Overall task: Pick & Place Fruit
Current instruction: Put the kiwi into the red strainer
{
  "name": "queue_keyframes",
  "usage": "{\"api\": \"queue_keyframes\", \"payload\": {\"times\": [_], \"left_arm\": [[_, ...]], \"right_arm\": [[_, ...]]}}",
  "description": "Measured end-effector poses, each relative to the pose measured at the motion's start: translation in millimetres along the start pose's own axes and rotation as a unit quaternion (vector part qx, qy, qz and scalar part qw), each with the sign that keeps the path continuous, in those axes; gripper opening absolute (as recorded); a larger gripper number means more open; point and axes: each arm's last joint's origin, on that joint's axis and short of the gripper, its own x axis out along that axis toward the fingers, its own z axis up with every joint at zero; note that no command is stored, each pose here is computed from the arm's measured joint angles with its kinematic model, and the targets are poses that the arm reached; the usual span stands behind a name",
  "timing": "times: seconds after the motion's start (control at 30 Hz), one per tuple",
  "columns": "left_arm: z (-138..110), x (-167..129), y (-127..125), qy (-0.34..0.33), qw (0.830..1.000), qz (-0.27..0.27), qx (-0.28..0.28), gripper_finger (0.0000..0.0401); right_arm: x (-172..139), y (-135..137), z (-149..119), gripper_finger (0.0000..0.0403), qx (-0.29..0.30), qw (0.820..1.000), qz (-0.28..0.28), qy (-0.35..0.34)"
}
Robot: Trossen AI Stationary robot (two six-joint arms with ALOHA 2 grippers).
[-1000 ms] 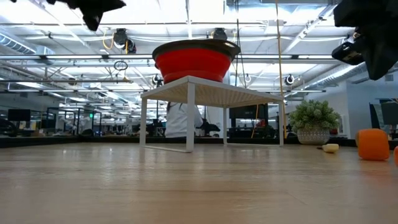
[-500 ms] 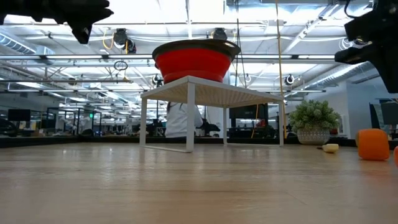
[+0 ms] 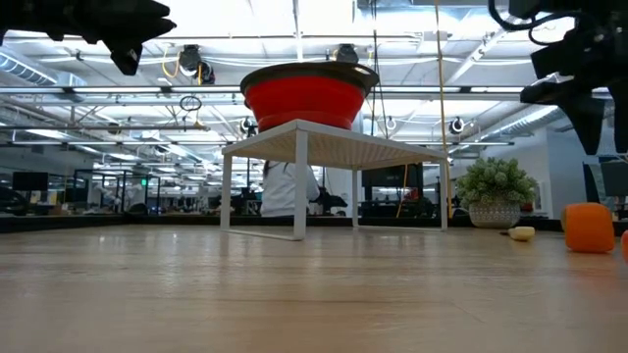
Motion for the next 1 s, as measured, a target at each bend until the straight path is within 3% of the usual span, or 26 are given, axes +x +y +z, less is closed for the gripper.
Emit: {"api": "queue_keyframes", "payload": {"times": [0.3,0.5,1.0], "left_arm": [[0,0,0,0.001,1.0,0.0,0.001,0.0093],[0,0,0,0.001,1.0,0.0,0.001,0.0093],[0,0,0,0.001,1.0,0.0,-0.004,0.0093]], "right_arm": [[4,-10,6,0.0239,-0.004,0.999,-0.02,-0.031],[23,-12,-1,0.0287,-0.025,0.999,-0.027,0.003],[57,-18,-10,0.0314,-0.026,0.999,-0.033,0.029]]}}
